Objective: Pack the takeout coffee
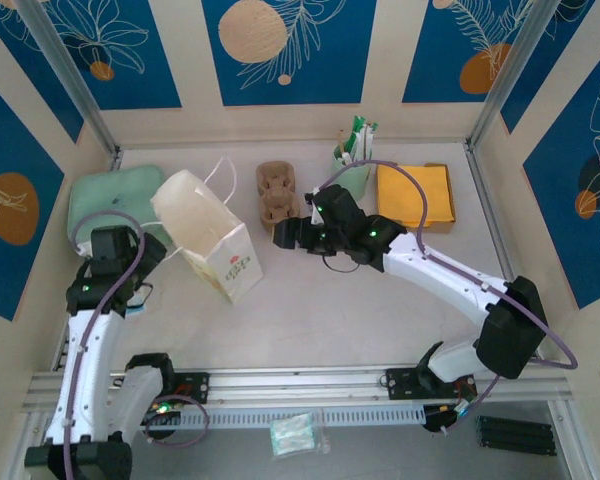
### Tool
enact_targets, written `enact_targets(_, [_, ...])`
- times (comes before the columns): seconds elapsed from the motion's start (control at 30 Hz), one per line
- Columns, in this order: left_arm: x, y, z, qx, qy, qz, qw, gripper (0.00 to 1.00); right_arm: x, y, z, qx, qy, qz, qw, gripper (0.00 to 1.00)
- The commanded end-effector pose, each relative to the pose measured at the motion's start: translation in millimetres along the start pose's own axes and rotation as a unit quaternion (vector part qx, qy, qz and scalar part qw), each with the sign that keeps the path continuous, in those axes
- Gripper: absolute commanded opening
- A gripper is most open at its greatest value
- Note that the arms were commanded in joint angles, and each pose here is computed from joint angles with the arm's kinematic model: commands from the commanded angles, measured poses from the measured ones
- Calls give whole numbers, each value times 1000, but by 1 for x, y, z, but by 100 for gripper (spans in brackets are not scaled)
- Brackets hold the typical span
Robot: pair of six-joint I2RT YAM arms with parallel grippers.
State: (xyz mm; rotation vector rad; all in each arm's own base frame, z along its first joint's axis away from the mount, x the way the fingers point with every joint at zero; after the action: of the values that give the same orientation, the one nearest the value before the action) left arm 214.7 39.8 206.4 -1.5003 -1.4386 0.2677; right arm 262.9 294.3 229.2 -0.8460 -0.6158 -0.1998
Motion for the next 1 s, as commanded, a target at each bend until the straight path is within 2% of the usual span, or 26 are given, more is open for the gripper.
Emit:
enact_targets(0.0, [-5, 7, -6, -32, -25, 19, 999, 99, -6, 9, -3, 12, 13, 14, 1000, 80])
enact_targets(0.13, [0, -3, -28, -80, -2, 23, 997, 99, -10, 16, -6, 13, 17, 22, 1000, 80])
enact_targets(0.37, [23, -46, -84, -184, 36, 20, 982, 99, -10, 23, -4, 17, 15, 28, 999, 80])
enact_targets(0.77, [40, -105, -140, -309, 24, 44, 950, 99, -6, 21, -3, 16, 8, 23, 1000, 80])
enact_targets(0.87, [46, -118, -143, -321, 20, 29, 946, 99, -6, 20, -4, 15, 7, 23, 1000, 80])
enact_targets(0.97, [59, -128, -129, -289, 7, -21, 957, 99, -5, 18, -5, 13, 8, 21, 1000, 80])
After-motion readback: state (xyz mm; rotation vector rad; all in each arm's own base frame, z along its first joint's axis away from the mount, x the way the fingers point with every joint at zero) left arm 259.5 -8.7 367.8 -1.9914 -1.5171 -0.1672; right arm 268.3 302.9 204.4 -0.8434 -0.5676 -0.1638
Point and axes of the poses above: each hand's point on the last joint's axis, 136 mm out from that joint toward the fingers, its own y axis out along the fingers, its own z axis along the line the jaws close on, x = y × z, the point moved 3 cm from there along -y, back along the fingers, and after that the axes turned 14 degrees about -y, right-handed, at the moved point
